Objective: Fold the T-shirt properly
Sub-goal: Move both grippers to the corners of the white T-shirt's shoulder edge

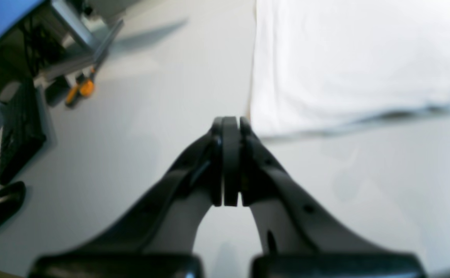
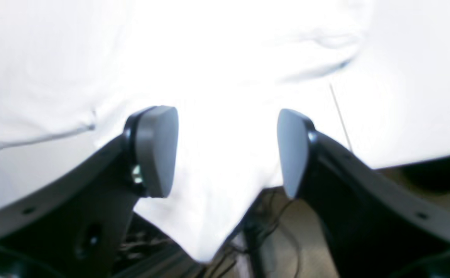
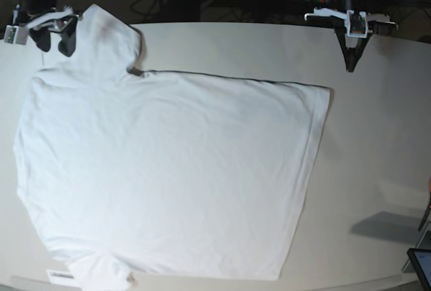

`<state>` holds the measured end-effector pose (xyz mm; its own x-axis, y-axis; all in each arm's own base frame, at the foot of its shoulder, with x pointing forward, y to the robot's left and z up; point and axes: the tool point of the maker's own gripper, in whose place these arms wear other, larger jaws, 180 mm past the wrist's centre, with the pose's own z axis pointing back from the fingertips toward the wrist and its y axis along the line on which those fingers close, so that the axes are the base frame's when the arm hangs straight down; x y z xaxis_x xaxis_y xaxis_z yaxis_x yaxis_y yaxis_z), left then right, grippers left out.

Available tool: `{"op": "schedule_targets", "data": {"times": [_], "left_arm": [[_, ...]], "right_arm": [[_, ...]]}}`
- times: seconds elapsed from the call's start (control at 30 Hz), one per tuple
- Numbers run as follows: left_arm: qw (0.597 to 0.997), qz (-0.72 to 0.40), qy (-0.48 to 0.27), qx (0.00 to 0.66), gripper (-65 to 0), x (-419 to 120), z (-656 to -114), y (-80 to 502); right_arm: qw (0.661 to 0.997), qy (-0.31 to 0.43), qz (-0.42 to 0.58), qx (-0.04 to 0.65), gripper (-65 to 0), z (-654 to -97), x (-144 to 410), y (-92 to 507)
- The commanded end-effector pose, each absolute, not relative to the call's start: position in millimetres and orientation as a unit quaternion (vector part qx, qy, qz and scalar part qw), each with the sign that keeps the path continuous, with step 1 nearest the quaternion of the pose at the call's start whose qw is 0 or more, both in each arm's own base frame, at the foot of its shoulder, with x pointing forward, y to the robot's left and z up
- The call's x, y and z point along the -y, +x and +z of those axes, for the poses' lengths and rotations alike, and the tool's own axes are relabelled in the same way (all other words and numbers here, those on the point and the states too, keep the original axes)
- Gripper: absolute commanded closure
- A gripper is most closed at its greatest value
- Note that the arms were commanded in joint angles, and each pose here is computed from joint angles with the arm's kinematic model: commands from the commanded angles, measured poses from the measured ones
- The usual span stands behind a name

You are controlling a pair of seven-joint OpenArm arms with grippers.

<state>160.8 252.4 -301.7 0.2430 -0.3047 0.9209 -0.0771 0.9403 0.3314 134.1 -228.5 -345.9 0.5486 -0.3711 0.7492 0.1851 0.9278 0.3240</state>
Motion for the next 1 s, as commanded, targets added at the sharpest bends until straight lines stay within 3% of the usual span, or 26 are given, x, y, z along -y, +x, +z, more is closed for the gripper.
{"op": "schedule_targets", "data": {"times": [0.0, 0.23, 0.5, 0.97], "left_arm": [[0.765, -0.061, 0.154, 0.622, -3.7, -259.8, -291.8, 163.9], [0.772, -0.001, 0.111, 0.626, -14.9, -278.0, -286.6, 184.2], [0.768, 0.001, 0.112, 0.63, -15.1, -279.5, -285.5, 190.5], [0.804, -0.014, 0.118, 0.583, -15.1, -277.3, -293.5, 204.4]], "right_arm": [[0.862, 0.114, -0.165, 0.465, -40.9, -333.0, 234.5, 138.9], [0.852, 0.165, -0.214, 0.449, -42.8, -321.5, 253.7, 145.7], [0.866, 0.15, -0.256, 0.403, -42.5, -349.9, 259.8, 130.2], [0.882, 0.159, -0.265, 0.355, -42.2, -382.0, 248.2, 117.7]]}}
